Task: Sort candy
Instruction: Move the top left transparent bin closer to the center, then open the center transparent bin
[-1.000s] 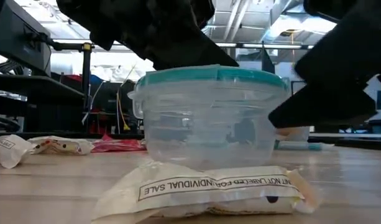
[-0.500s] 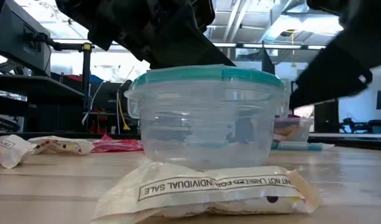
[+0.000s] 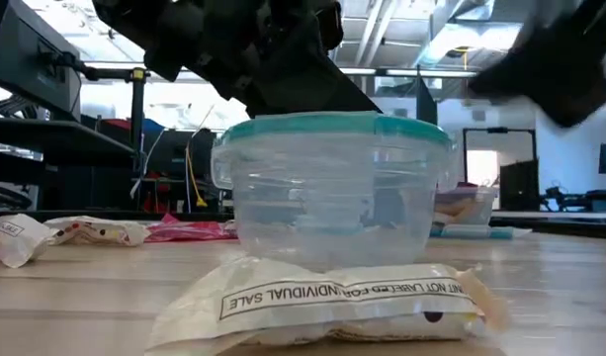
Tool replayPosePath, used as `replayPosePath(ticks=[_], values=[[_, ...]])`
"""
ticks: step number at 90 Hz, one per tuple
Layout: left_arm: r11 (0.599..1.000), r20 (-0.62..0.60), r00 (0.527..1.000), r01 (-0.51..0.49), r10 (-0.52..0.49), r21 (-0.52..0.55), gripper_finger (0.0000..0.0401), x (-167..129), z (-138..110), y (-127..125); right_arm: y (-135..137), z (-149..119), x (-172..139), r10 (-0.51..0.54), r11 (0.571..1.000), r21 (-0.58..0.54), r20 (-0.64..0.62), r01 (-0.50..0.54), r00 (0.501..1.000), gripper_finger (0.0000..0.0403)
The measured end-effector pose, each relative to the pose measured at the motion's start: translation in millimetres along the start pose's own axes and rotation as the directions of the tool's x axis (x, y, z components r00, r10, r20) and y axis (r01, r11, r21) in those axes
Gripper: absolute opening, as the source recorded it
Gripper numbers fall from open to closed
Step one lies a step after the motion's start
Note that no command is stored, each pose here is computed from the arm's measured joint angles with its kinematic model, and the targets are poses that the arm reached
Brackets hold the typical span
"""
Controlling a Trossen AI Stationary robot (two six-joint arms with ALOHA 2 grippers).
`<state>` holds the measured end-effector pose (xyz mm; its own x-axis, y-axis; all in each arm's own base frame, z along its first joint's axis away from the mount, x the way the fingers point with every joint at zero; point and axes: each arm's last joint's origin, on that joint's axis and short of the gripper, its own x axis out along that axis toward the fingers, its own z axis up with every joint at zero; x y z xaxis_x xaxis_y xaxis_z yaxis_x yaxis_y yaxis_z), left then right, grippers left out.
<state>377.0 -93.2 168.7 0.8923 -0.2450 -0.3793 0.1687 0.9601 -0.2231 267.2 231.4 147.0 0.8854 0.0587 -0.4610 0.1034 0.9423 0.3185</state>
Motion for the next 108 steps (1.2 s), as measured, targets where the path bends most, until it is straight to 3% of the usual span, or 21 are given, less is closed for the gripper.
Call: replayPosePath(ticks=[49,68,79,97,108], values=[[1.000,-0.055,0.998,0.022,-0.021,0.014,0.0219,2,4,-17,-31,4,2,-0.224,0.973,-0.086,-0.091,0.216,0.970,0.0255],[0.999,-0.058,0.998,0.031,-0.030,0.017,0.0219,2,4,-20,-37,7,3,-0.253,0.964,-0.107,-0.102,0.243,0.962,0.0255],[0.999,-0.056,0.998,0.033,-0.032,0.016,0.0219,2,4,-20,-31,9,-5,-0.189,0.981,-0.077,-0.148,0.179,0.971,0.0255],[0.999,-0.028,0.999,0.044,-0.044,-0.003,0.0219,3,10,-22,4,-4,-16,0.042,0.999,0.021,-0.126,-0.040,0.991,0.0255],[0.999,-0.015,0.999,0.052,-0.052,0.013,0.0219,4,15,-26,9,-24,-2,0.016,0.999,0.030,-0.036,-0.015,0.999,0.0255]])
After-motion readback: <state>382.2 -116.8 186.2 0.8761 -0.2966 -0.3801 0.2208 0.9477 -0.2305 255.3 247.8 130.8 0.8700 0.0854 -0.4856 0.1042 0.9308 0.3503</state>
